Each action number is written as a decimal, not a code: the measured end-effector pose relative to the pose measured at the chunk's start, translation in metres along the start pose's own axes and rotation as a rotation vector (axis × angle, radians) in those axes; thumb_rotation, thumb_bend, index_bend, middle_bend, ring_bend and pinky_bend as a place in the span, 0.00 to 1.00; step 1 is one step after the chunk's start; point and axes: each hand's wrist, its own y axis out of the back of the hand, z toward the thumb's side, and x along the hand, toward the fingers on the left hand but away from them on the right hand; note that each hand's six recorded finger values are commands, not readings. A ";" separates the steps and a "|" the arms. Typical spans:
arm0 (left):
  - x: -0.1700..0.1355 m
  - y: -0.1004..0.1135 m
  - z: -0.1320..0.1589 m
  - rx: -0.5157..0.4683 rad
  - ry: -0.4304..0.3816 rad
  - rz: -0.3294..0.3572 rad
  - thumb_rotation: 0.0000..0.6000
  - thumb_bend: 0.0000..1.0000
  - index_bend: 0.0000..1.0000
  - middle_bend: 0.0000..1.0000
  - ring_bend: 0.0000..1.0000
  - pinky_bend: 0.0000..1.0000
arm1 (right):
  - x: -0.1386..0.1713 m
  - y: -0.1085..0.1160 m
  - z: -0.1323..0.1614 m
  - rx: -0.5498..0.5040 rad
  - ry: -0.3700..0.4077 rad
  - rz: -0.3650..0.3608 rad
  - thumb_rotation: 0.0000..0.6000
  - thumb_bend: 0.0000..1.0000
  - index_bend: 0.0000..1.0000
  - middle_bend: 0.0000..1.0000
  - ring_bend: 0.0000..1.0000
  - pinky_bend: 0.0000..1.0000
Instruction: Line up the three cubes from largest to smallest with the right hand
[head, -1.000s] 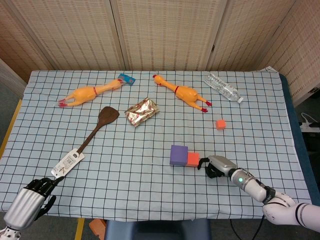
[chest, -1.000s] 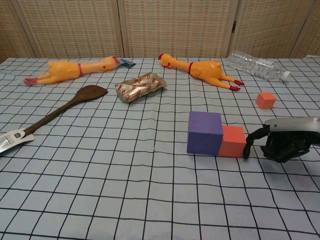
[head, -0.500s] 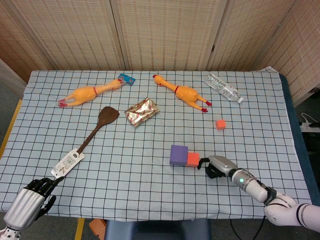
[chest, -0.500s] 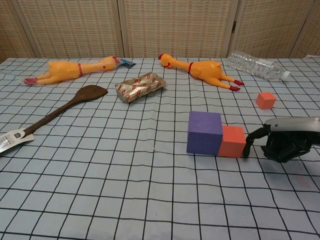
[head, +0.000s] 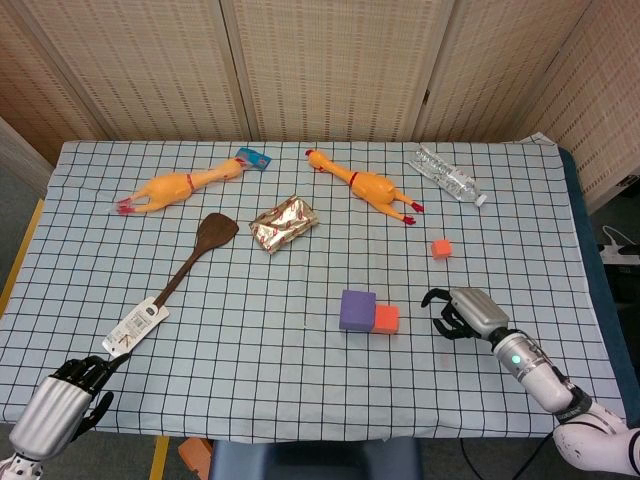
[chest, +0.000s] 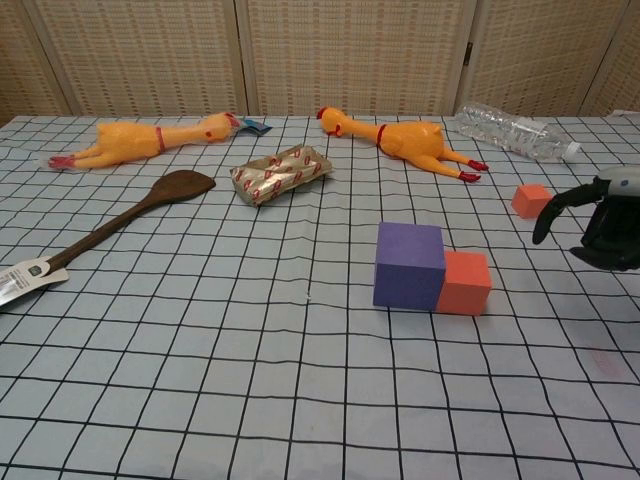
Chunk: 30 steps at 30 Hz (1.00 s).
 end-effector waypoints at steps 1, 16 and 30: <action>0.000 0.000 0.000 0.000 0.000 0.000 1.00 0.45 0.19 0.40 0.32 0.43 | -0.002 0.008 0.000 0.009 0.001 -0.065 1.00 0.25 0.34 0.91 0.96 0.98; 0.001 0.000 -0.001 -0.004 0.004 -0.005 1.00 0.45 0.19 0.40 0.32 0.43 | -0.062 0.054 -0.035 0.122 -0.200 -0.342 1.00 0.08 0.23 0.91 0.96 0.98; 0.000 0.000 -0.003 -0.013 0.009 -0.003 1.00 0.45 0.19 0.40 0.32 0.42 | -0.107 0.052 -0.047 0.082 -0.301 -0.283 1.00 0.08 0.31 0.91 0.96 0.98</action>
